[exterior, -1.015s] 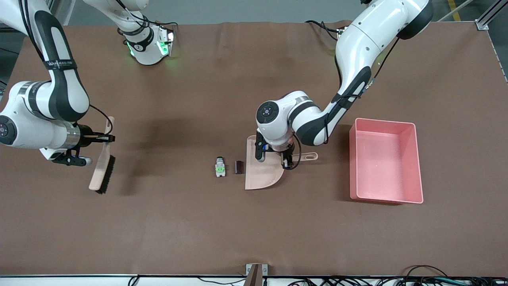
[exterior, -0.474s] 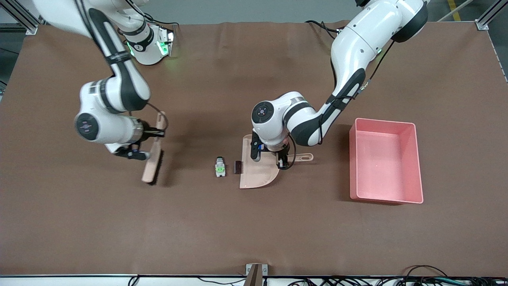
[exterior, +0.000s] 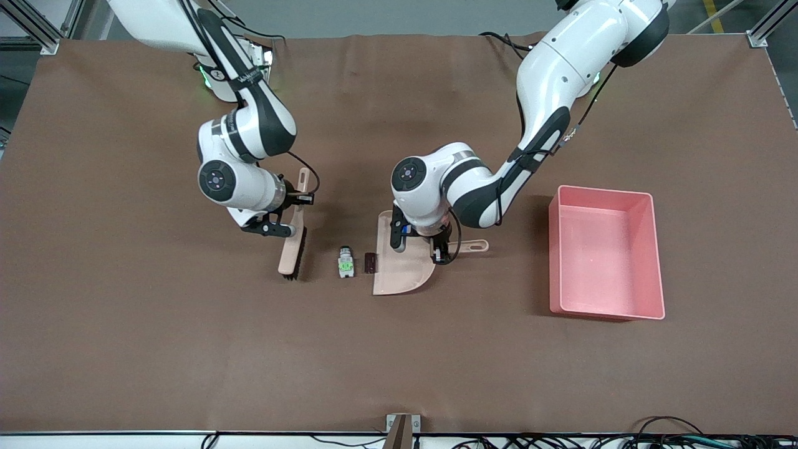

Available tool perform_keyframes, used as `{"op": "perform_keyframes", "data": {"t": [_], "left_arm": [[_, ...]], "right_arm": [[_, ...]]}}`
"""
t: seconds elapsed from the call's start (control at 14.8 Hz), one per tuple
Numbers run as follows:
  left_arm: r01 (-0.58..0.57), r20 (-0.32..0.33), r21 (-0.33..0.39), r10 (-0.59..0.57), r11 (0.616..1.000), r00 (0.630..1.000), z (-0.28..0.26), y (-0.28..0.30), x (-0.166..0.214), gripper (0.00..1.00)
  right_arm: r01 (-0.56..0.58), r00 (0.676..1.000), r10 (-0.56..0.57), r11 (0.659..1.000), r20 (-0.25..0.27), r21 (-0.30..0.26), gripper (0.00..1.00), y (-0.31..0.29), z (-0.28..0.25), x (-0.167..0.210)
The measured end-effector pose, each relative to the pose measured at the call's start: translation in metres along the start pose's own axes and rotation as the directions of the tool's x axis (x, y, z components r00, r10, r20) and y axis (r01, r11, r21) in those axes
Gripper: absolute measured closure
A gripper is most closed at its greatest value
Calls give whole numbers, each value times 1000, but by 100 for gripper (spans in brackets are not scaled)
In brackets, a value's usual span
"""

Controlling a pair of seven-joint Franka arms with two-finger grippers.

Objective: Clean e-waste and dump in bin
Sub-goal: 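Lift the brush with the right gripper and move it behind the parts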

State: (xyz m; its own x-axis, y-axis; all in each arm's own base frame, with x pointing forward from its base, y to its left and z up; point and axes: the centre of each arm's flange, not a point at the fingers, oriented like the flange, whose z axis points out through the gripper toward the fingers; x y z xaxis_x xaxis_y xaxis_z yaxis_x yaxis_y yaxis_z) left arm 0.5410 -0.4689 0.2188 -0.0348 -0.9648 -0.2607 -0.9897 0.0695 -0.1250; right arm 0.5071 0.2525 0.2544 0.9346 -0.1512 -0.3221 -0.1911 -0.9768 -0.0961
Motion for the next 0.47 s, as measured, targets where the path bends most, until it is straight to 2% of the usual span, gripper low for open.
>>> {"op": "perform_keyframes", "data": {"t": [0.47], "left_arm": [[2,2,2,-2,1000,1000,0,1,2,67]], "right_arm": [[27,999,-27,999,21,-17,74,-39,32,14]]}}
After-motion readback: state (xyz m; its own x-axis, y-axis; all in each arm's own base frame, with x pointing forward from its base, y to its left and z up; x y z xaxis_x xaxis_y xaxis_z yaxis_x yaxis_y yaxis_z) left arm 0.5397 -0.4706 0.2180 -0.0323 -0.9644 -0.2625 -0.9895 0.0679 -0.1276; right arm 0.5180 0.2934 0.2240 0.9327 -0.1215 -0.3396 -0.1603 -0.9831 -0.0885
